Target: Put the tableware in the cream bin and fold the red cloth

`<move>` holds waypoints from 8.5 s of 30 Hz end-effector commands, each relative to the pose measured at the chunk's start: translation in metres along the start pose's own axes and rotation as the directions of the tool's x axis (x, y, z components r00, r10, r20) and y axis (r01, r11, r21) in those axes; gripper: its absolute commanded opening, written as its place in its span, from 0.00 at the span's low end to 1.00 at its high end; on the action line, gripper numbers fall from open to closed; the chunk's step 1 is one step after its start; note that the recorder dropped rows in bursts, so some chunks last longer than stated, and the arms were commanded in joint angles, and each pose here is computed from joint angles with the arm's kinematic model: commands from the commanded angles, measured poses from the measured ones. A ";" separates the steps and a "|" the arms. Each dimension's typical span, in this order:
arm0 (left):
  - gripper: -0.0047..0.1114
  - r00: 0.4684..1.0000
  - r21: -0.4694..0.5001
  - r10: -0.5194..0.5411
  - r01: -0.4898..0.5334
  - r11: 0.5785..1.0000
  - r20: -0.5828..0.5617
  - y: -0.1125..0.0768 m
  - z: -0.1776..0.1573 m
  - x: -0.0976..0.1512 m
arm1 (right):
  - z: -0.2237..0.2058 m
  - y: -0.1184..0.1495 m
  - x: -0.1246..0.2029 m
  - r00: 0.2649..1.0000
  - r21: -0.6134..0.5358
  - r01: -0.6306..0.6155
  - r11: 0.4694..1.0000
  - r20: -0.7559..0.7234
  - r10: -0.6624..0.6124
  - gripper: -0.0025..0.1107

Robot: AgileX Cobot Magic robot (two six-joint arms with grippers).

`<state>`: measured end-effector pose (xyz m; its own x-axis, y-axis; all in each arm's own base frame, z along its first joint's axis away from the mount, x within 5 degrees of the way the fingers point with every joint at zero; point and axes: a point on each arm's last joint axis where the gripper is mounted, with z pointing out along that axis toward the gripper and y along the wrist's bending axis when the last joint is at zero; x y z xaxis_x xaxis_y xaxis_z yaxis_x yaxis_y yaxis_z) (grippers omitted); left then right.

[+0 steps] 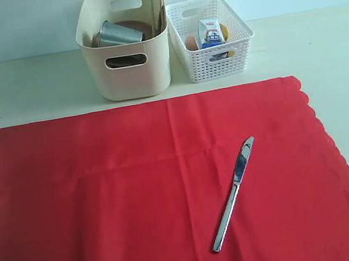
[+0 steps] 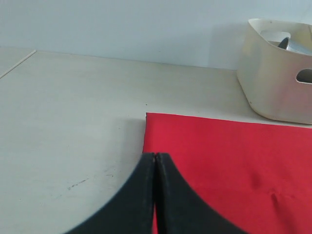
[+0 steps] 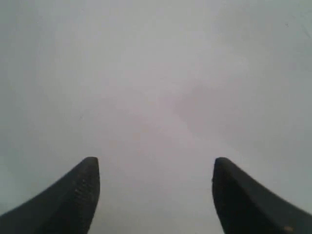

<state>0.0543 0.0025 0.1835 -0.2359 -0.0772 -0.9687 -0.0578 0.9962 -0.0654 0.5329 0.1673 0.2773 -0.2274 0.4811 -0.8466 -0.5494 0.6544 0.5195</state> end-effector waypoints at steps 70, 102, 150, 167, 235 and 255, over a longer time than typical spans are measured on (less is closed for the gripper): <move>0.05 1.000 0.001 0.001 -0.001 1.000 0.013 0.000 -0.001 -0.001 | -0.281 0.034 0.118 0.653 0.345 0.258 0.902 -0.750 0.099 0.25; 0.05 1.000 0.001 0.001 -0.001 1.000 0.013 0.000 -0.001 -0.001 | -0.257 0.112 0.205 0.400 0.562 0.409 0.719 -0.819 0.412 0.46; 0.05 1.000 0.001 0.001 -0.001 1.000 0.013 0.000 -0.001 -0.001 | -0.232 0.126 0.147 0.656 0.474 0.279 0.835 -0.729 0.195 0.02; 0.05 1.000 0.001 0.001 -0.001 1.000 0.013 0.000 -0.001 -0.001 | -0.164 0.100 0.028 0.853 0.454 0.367 0.812 -0.513 -0.099 0.02; 0.05 1.000 0.001 0.001 -0.001 1.000 0.013 0.000 -0.001 -0.001 | -0.125 0.058 0.216 0.260 0.305 0.497 0.812 -0.945 0.196 0.15; 0.05 1.000 0.001 0.001 -0.001 1.000 0.013 0.000 -0.001 -0.001 | -0.104 0.144 0.059 0.680 0.154 0.525 0.837 -0.667 -0.305 0.02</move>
<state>0.0543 0.0025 0.1835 -0.2359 -0.0772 -0.9687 -0.0578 0.9962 -0.0654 0.3542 0.2284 0.2713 -0.6034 -0.2705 -0.7501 -0.4321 0.9016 0.0224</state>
